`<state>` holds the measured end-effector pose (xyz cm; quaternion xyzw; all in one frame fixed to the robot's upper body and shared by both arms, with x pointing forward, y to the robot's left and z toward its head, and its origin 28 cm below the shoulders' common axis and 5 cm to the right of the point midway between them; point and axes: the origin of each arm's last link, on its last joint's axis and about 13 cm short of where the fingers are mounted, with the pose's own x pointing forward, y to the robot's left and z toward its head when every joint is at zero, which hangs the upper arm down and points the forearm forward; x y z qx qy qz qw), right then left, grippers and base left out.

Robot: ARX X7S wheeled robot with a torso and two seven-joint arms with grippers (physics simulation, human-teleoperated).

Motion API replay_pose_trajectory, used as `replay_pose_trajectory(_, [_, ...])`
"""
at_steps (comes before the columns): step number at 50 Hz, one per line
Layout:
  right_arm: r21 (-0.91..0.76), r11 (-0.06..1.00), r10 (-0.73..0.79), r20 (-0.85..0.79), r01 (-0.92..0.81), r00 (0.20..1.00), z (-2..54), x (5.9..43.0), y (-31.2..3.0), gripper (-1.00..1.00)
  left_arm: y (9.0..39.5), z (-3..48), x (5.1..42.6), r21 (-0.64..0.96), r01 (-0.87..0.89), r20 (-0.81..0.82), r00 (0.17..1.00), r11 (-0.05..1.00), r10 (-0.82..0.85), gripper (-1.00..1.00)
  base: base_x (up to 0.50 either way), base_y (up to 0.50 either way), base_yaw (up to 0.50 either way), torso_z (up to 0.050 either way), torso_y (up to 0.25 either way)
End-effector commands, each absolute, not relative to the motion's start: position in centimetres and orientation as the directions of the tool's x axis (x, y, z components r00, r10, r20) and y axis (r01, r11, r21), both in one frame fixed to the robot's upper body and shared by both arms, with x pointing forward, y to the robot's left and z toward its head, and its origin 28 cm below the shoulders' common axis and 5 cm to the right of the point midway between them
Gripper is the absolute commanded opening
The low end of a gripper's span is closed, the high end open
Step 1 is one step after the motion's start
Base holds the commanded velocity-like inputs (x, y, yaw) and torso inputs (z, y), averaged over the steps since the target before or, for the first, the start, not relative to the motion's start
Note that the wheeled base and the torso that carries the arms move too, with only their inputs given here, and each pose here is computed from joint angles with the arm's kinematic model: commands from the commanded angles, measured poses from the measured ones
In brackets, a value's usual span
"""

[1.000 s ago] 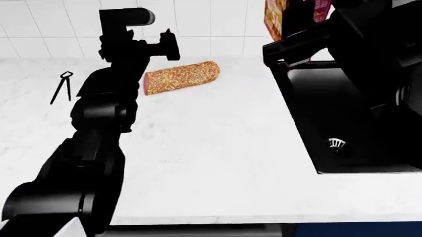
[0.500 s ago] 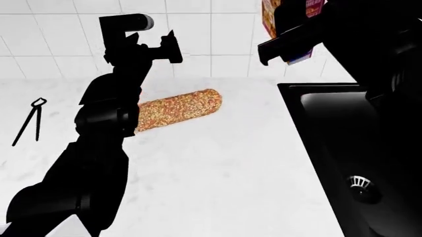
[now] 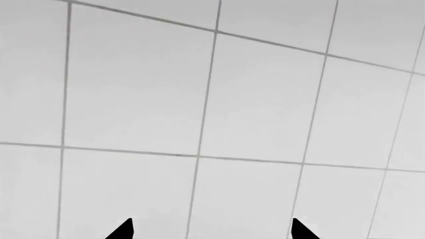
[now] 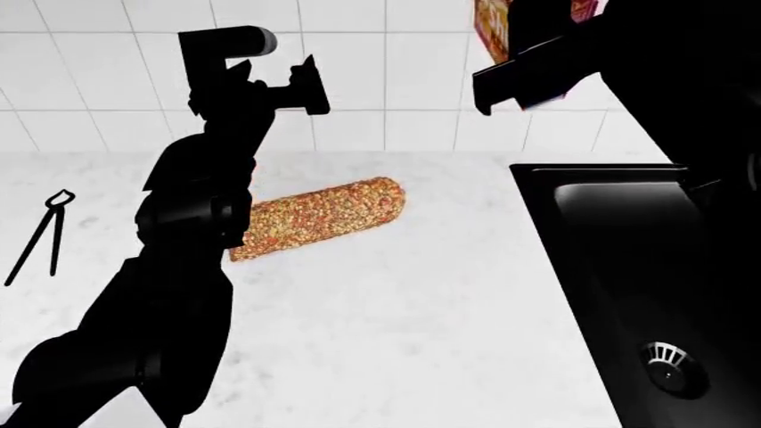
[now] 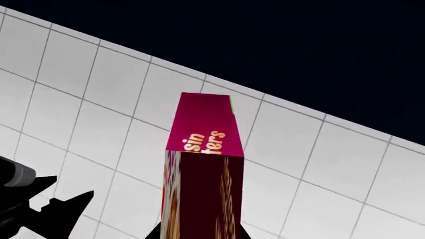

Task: Pick the boxed food and cereal from the counter and place them in the cabinets closest to them.

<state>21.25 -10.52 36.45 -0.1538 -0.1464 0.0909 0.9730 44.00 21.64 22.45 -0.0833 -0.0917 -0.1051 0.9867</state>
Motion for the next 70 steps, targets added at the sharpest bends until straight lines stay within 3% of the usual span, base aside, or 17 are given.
replay_pose_trajectory(1, [-0.322, 0.939, 0.224, 0.304, -0.121, 0.926, 36.0, 18.2, -10.1, -1.0, 21.7, 22.4, 44.0, -0.146, 0.222, 0.195, 0.962, 0.964, -0.192, 1.0, 0.0, 0.0, 0.0, 0.0, 0.0])
replay_pose_trajectory(17, [-0.338, 0.935, 0.252, 0.413, -0.109, 0.875, 34.7, 12.2, -8.9, -1.0, 21.7, 22.4, 44.0, -0.145, 0.217, 0.193, 0.963, 0.965, -0.188, 1.0, 0.0, 0.0, 0.0, 0.0, 0.0])
replay_pose_trajectory(36, [-0.383, 0.911, 0.342, 0.486, -0.156, 0.805, 35.2, 8.5, -7.7, -1.0, 21.7, 22.4, 44.0, -0.144, 0.215, 0.193, 0.964, 0.966, -0.185, 1.0, 0.0, 0.0, 0.0, 0.0, 0.0])
replay_pose_trajectory(44, [-0.393, 0.913, 0.355, 0.624, -0.114, 0.696, 37.6, 5.8, -7.4, -1.0, 21.7, 22.3, 44.0, -0.139, 0.209, 0.188, 0.965, 0.968, -0.182, 1.0, 0.0, 0.0, 0.0, 0.0, 0.0])
replay_pose_trajectory(61, [-0.29, 0.956, 0.242, 0.865, 0.045, 0.439, 46.2, 4.9, -8.2, -1.0, 21.6, 22.0, 43.9, -0.141, 0.192, 0.145, 0.974, 0.971, -0.172, 1.0, 0.0, 0.0, 0.0, 0.0, 0.0])
replay_pose_trajectory(64, [-0.268, 0.961, 0.217, 0.88, 0.065, 0.423, 47.2, 5.2, -8.2, -1.0, 21.6, 22.0, 43.9, -0.143, 0.189, 0.143, 0.975, 0.972, -0.169, 1.0, 0.0, 0.0, 0.0, 0.0, 0.0])
replay_pose_trajectory(70, [-0.183, 0.974, 0.1, 0.873, 0.131, 0.477, 49.0, 6.1, -8.9, -1.0, 21.6, 22.0, 43.9, -0.142, 0.183, 0.141, 0.976, 0.973, -0.164, 1.0, 0.0, 0.0, 0.0, 0.0, 0.0])
